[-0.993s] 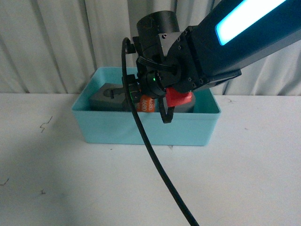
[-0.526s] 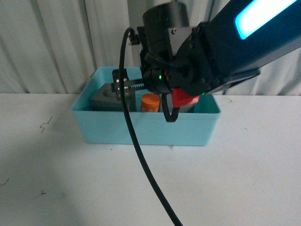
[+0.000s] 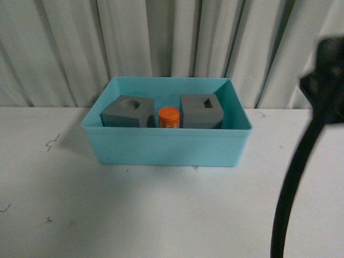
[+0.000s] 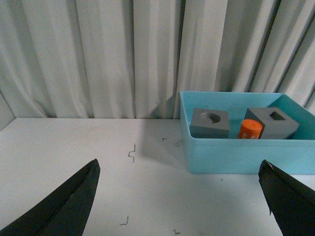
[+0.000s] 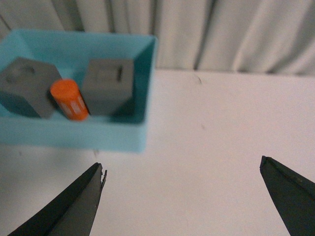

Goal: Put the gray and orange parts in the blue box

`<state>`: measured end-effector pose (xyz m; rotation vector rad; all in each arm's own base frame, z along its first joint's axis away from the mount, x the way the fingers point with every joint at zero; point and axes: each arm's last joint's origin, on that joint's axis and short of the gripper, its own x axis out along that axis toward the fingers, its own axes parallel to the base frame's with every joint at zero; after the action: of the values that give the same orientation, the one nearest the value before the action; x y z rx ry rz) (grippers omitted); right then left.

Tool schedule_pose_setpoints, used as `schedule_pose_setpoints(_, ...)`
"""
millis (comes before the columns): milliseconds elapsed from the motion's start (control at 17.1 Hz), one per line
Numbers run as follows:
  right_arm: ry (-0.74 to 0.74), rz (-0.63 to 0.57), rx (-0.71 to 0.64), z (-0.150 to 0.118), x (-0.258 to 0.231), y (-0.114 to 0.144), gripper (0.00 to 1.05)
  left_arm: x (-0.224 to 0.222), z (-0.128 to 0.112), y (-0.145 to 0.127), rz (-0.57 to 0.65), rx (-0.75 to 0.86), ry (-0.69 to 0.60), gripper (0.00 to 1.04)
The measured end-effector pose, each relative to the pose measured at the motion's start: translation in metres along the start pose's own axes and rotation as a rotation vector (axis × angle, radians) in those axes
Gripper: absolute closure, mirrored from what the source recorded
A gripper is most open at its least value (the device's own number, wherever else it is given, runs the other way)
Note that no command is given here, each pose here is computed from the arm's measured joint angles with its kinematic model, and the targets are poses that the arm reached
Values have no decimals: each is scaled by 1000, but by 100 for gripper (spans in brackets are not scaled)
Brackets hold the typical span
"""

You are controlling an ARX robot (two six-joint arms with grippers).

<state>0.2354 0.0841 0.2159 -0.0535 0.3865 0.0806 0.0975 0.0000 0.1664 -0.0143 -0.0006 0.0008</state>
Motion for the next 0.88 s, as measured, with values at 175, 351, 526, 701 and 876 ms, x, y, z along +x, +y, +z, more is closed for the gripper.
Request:
schedule_pose_setpoints(175,122,-61,100,-65,-84,2,6,0,0,0,0,0,0,7)
schedule_pose_setpoints(351,143,34,194,-80,-102,44,7,0,0,0,-1,0,0,7)
schedule_pose_setpoints(526,-350,-53,264,-91,-110,7,43,0,0,0,3,0,0,7)
schedule_pose_setpoints(701,-374,-70,105,-91,-114,-17,72,0,0,0,-1,0,1,7)
schedule_pose_setpoints(876,-398,-86,68,-99,-114,-44,103,0,0,0,-1,0,0,7)
